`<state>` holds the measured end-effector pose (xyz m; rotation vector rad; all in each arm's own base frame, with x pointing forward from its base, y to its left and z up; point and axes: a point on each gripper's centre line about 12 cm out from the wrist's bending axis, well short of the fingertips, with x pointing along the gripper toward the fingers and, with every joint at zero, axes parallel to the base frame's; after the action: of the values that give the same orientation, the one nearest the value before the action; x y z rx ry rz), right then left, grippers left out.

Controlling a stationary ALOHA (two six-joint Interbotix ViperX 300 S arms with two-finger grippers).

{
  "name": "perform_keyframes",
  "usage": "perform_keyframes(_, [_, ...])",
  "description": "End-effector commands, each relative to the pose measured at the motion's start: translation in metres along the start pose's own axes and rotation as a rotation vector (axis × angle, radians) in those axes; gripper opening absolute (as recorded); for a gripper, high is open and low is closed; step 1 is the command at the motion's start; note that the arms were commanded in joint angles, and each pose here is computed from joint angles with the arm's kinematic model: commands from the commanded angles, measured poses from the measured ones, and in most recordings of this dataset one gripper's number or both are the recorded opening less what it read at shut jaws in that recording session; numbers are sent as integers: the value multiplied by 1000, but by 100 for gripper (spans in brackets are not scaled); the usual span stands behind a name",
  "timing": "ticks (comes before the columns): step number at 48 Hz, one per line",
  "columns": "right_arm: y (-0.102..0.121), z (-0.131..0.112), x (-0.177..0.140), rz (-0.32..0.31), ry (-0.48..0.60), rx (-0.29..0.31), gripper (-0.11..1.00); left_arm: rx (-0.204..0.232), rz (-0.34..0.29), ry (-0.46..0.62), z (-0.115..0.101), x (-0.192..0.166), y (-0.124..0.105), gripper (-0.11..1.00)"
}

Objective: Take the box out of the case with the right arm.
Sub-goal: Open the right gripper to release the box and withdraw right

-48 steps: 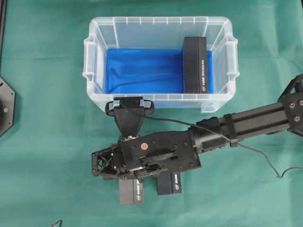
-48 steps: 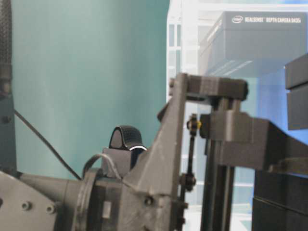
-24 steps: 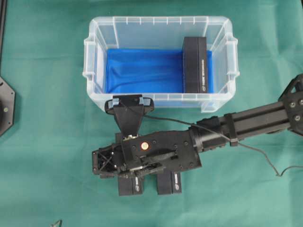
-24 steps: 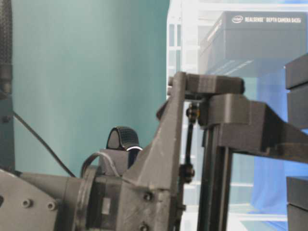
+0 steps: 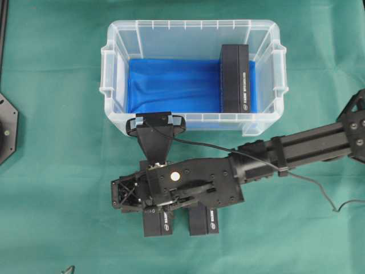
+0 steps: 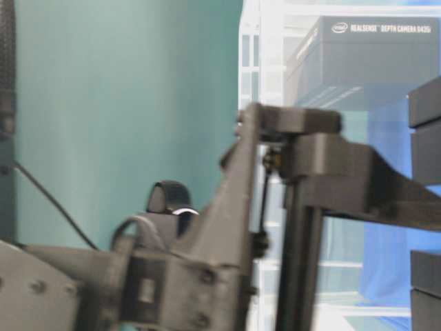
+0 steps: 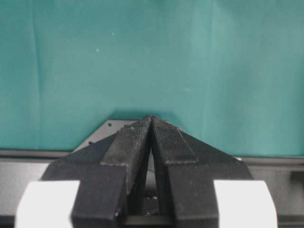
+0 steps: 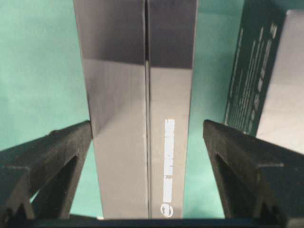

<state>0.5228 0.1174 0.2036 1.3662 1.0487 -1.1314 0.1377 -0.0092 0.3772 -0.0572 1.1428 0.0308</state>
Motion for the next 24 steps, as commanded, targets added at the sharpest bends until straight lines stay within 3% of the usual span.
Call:
perform_keyframes(1, [1, 7, -51, 81, 4, 5, 89, -2, 2, -10, 3, -2, 0, 0])
perform_keyframes(14, [-5, 19, -93, 99, -4, 18, 89, -3, 2, -10, 3, -2, 0, 0])
perform_keyframes(24, [-5, 24, -103, 116, -20, 21, 88, -2, 1, -6, 3, -2, 0, 0])
